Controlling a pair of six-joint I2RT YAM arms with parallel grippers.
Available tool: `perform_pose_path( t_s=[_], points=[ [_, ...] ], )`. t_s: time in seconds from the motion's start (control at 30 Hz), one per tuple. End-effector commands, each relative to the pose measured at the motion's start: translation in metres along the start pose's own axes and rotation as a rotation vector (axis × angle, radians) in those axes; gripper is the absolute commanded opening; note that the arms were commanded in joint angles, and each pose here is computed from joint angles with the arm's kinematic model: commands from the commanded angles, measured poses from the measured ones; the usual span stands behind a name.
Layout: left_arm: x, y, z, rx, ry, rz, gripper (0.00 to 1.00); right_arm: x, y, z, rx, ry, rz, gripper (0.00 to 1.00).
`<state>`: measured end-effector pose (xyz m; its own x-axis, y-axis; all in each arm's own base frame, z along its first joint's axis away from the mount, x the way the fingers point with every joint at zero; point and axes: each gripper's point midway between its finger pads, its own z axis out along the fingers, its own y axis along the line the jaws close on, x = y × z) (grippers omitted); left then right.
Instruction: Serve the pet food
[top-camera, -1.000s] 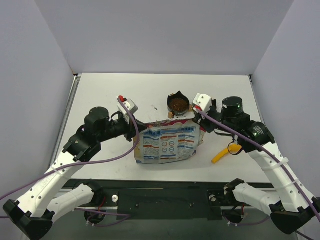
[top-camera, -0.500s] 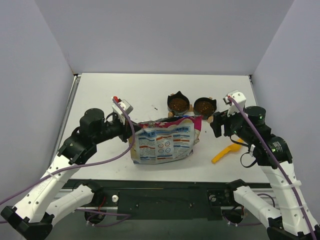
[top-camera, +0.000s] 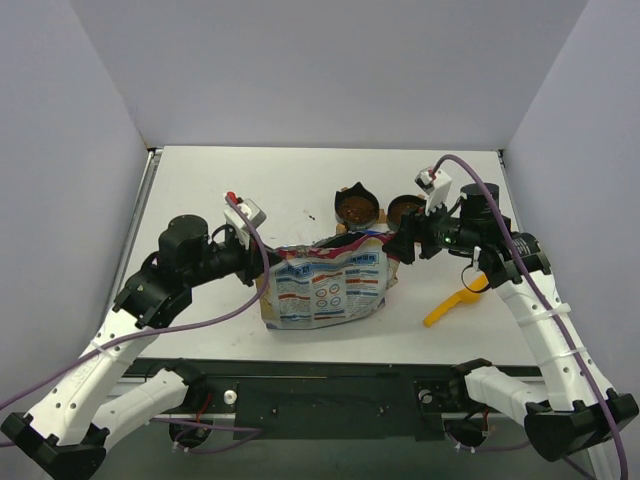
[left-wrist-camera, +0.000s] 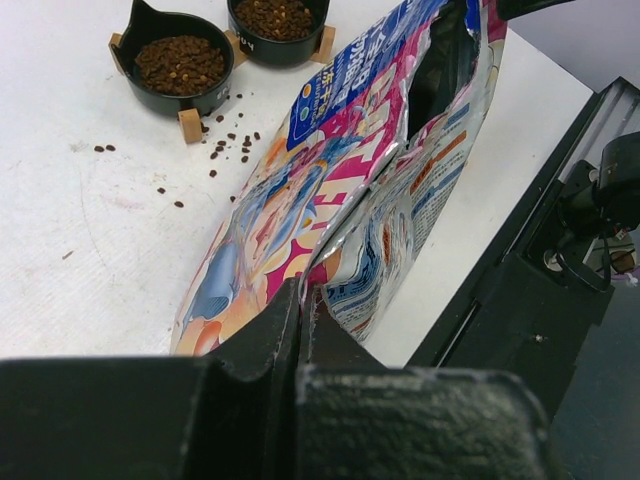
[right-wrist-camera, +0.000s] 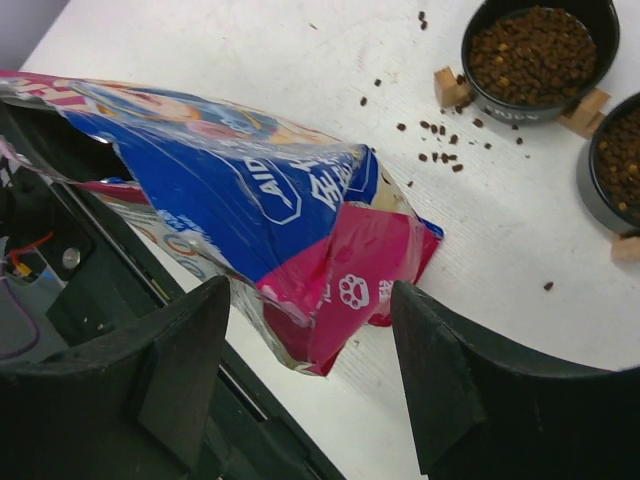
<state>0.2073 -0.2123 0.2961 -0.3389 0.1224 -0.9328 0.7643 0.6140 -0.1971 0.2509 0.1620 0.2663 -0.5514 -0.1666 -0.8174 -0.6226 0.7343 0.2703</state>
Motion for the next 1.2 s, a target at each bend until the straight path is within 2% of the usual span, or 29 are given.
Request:
perform_pose_path(
  t_s=[0.0, 0.07, 0.13, 0.17, 0.2, 0.23, 0.27, 0.3, 0.37, 0.43, 0.47, 0.5, 0.67, 0.8, 0.93, 1.17],
  points=[
    [-0.057, -0.011, -0.021, 0.011, -0.143, 0.053, 0.0, -0.036, 0.027, -0.008, -0.115, -0.114, -0.055, 0.6],
    [-0.064, -0.015, -0.023, 0.027, -0.141, 0.06, 0.0, -0.035, 0.028, -0.01, -0.113, -0.12, -0.064, 0.59],
    [-0.073, -0.02, -0.023, 0.052, -0.126, 0.063, 0.04, -0.031, 0.028, -0.007, -0.119, -0.106, -0.064, 0.51],
    [-0.072, -0.02, -0.018, 0.057, -0.098, 0.057, 0.19, -0.03, 0.029, -0.005, -0.123, -0.1, -0.063, 0.47],
    [-0.085, -0.022, -0.022, 0.057, -0.118, 0.072, 0.28, -0.028, 0.029, -0.004, -0.123, -0.093, -0.057, 0.45],
    [-0.084, -0.023, -0.016, 0.049, -0.099, 0.09, 0.4, -0.029, 0.031, -0.004, -0.125, -0.096, -0.062, 0.39],
    [-0.096, -0.019, -0.017, -0.003, -0.125, 0.111, 0.44, -0.029, 0.029, -0.004, -0.114, -0.097, -0.064, 0.37],
    [-0.102, -0.033, -0.011, 0.023, -0.146, 0.146, 0.53, -0.029, 0.032, -0.005, -0.114, -0.103, -0.071, 0.29],
    [-0.112, -0.046, 0.0, 0.017, -0.178, 0.182, 0.66, -0.03, 0.032, -0.006, -0.111, -0.111, -0.072, 0.2],
    [-0.117, -0.055, 0.016, 0.013, -0.192, 0.223, 0.69, -0.03, 0.029, -0.006, -0.091, -0.109, -0.067, 0.1],
    [-0.121, -0.06, 0.02, 0.01, -0.202, 0.237, 0.75, -0.03, 0.026, -0.006, -0.074, -0.109, -0.066, 0.07],
    [-0.121, -0.063, 0.033, 0.013, -0.192, 0.247, 0.79, -0.031, 0.025, -0.008, -0.064, -0.112, -0.066, 0.0],
    [-0.116, -0.053, 0.086, -0.111, -0.13, 0.285, 0.84, -0.026, 0.017, -0.013, -0.006, -0.107, -0.063, 0.0],
    [-0.111, -0.063, 0.114, -0.05, -0.063, 0.309, 0.85, -0.023, 0.013, -0.016, 0.014, -0.098, -0.067, 0.0],
    [-0.094, -0.078, 0.122, 0.053, 0.022, 0.293, 0.82, -0.022, 0.006, -0.024, 0.052, -0.089, -0.077, 0.0],
    [-0.061, -0.099, 0.108, 0.199, 0.099, 0.241, 0.79, -0.02, -0.007, -0.037, 0.123, -0.094, -0.095, 0.0]
  ],
)
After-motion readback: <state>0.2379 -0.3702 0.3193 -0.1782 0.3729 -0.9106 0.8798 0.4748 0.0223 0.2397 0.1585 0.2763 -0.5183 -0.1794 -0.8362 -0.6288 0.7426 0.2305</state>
